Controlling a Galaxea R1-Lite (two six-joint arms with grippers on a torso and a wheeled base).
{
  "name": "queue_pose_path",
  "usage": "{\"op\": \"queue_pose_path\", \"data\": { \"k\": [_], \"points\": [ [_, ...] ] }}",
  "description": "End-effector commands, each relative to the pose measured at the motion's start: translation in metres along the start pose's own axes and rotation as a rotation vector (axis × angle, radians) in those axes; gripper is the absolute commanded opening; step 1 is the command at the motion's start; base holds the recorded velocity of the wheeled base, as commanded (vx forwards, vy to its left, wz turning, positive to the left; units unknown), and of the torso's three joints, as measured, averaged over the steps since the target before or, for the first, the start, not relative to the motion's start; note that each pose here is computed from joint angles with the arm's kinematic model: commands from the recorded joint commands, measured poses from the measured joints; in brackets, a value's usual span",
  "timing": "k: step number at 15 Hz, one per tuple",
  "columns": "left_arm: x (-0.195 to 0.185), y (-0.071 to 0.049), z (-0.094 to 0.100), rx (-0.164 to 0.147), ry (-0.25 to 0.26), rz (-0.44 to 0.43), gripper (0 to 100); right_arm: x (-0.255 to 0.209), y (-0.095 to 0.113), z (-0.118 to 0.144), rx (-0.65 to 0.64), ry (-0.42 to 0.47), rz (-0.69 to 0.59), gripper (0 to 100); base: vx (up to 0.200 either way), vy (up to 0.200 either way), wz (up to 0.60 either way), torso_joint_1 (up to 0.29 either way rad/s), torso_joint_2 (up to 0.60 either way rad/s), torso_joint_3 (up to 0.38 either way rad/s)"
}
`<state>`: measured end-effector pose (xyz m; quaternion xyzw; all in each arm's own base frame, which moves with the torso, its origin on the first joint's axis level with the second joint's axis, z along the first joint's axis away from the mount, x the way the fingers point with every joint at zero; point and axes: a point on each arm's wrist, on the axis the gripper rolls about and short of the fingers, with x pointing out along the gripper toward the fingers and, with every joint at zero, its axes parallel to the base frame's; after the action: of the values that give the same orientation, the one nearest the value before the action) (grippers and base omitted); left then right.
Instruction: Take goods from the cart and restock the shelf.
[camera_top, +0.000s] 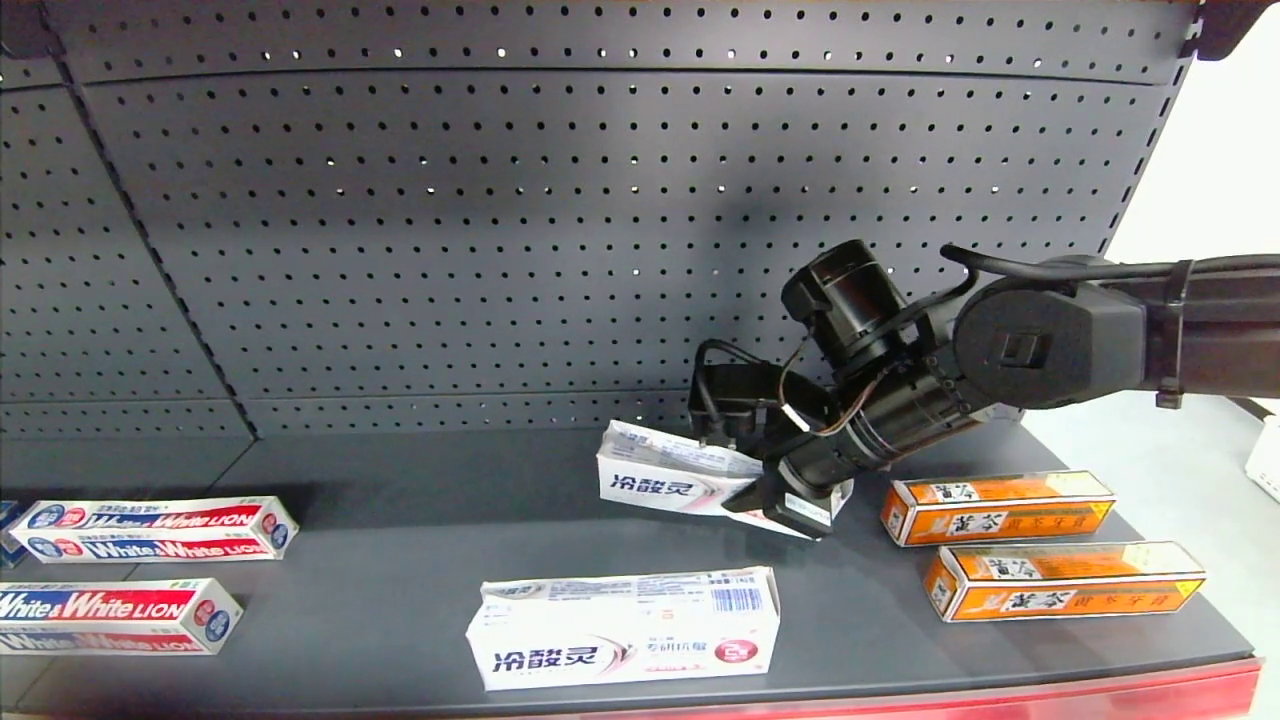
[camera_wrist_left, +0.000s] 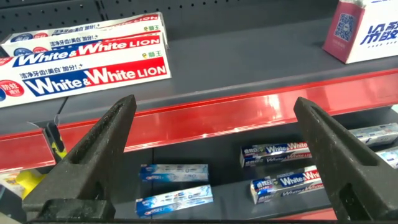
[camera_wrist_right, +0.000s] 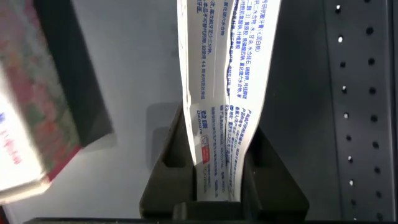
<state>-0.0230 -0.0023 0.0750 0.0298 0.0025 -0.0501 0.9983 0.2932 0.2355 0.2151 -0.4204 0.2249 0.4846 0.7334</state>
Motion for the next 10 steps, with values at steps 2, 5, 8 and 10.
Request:
{"op": "queue_pose_path", "data": {
  "k": [2, 5, 8, 10],
  "points": [
    [0.0, 0.0, 0.0, 0.0, 0.0, 0.0, 100, 0.014, -0.002, 0.0, -0.004, 0.003, 0.019, 0, 0.0, 0.0, 0.0, 0.0, 0.0, 0.0],
    [0.0, 0.0, 0.0, 0.0, 0.0, 0.0, 100, 0.021, -0.004, -0.004, -0.051, 0.012, 0.027, 0, 0.0, 0.0, 0.0, 0.0, 0.0, 0.0],
    [0.0, 0.0, 0.0, 0.0, 0.0, 0.0, 100, 0.023, -0.004, -0.004, -0.057, 0.014, 0.029, 0, 0.0, 0.0, 0.0, 0.0, 0.0, 0.0],
    [0.0, 0.0, 0.0, 0.0, 0.0, 0.0, 100, 0.023, -0.005, -0.004, -0.056, 0.017, 0.028, 100, 0.0, 0.0, 0.0, 0.0, 0.0, 0.0]
  ]
}}
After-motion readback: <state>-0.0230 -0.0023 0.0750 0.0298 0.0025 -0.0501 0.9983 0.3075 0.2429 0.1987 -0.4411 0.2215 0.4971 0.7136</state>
